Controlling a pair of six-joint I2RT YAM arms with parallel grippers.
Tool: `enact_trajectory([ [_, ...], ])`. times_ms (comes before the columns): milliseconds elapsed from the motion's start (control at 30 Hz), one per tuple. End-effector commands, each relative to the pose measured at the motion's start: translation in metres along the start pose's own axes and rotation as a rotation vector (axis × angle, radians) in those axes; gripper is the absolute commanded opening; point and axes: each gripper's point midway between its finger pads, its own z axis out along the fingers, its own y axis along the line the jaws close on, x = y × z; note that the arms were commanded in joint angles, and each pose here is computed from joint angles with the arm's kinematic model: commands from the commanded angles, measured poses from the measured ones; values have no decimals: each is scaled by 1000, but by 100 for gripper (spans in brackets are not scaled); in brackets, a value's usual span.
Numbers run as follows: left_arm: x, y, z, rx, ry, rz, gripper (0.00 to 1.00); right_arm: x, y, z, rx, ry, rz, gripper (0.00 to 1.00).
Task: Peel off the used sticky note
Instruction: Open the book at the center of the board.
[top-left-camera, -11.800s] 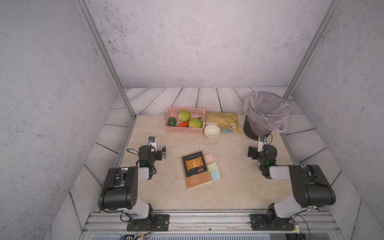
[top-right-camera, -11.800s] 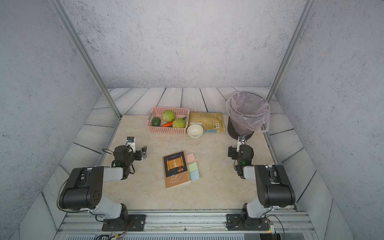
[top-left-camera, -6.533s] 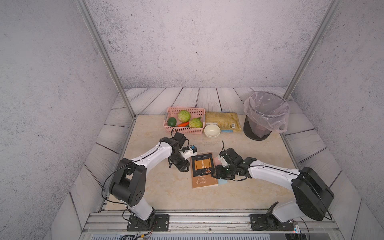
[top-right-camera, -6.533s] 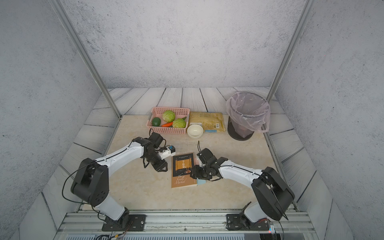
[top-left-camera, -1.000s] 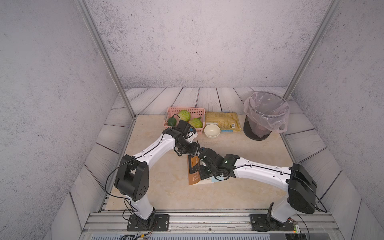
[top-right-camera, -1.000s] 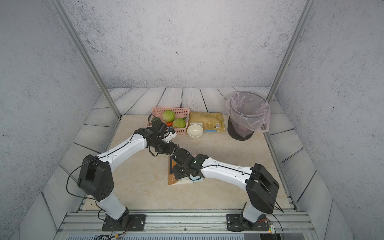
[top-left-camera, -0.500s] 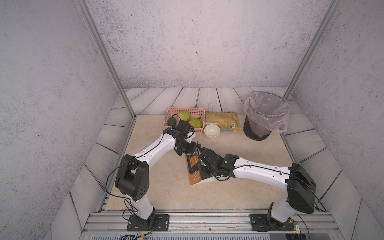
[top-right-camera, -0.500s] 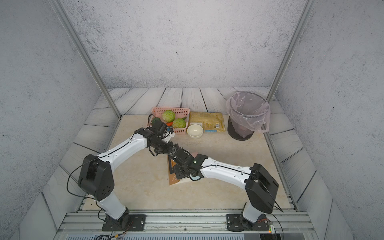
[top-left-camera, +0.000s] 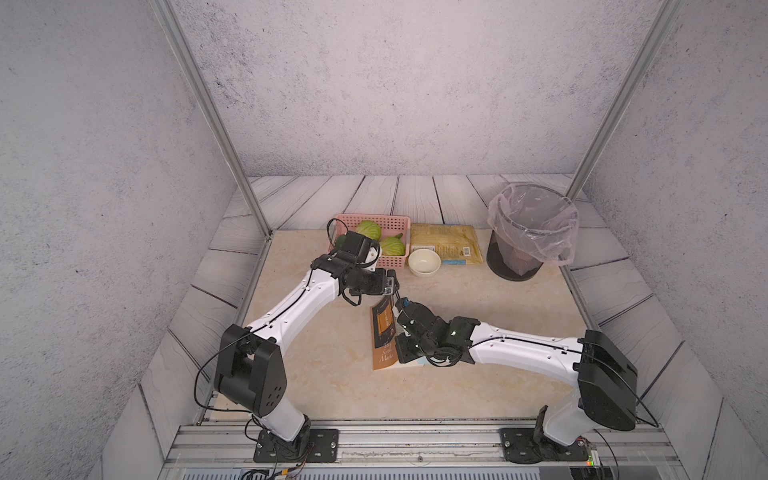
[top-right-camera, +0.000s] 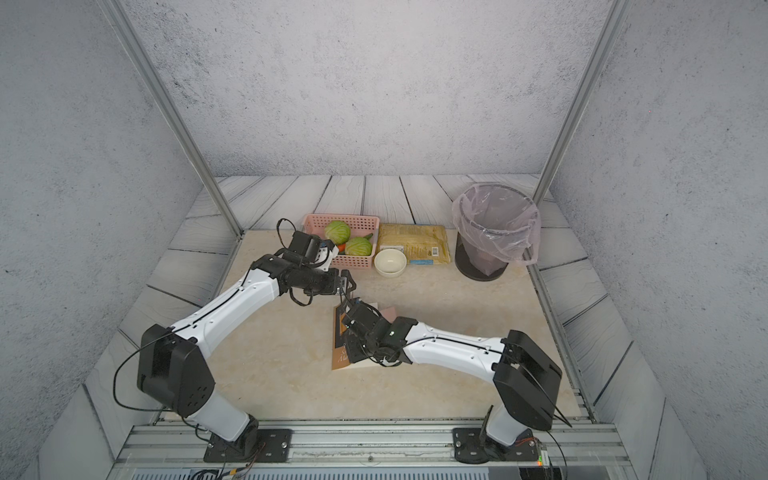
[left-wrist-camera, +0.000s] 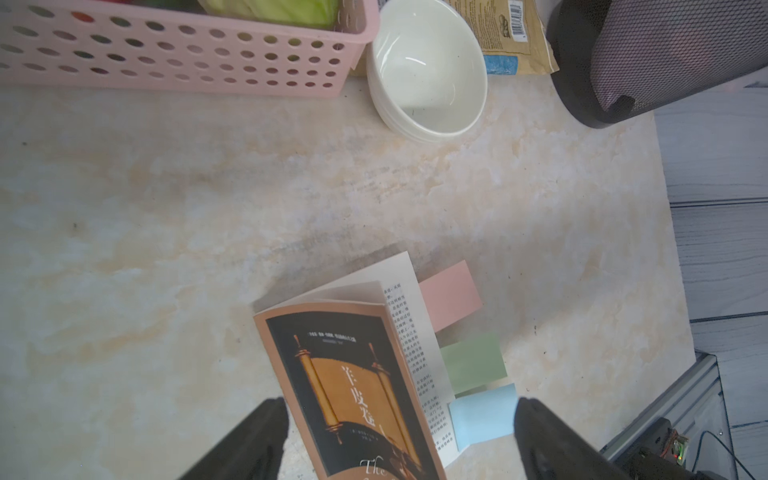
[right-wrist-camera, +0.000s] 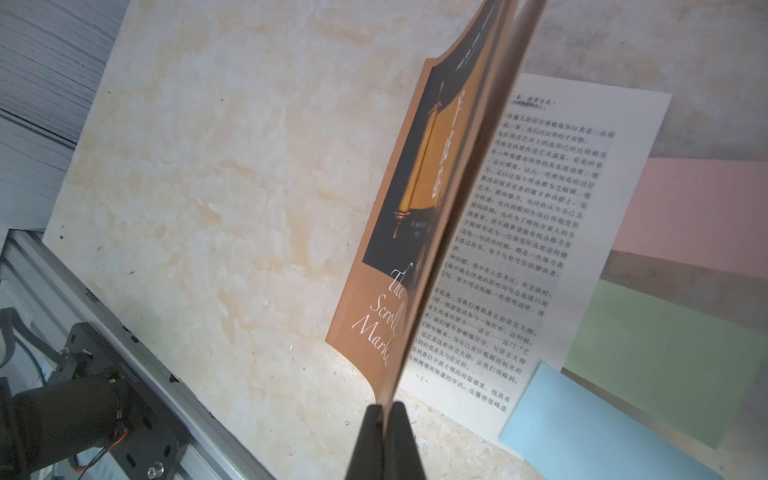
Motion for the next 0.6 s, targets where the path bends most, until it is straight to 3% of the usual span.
enact_trajectory([
  [0,-1,7,10,-20,4,-52,91,-7,9,-8,-33,-34,-22,0],
  [567,30,18,52,-53,161,-82,88,-21,19,-14,-35,-64,-68,0],
])
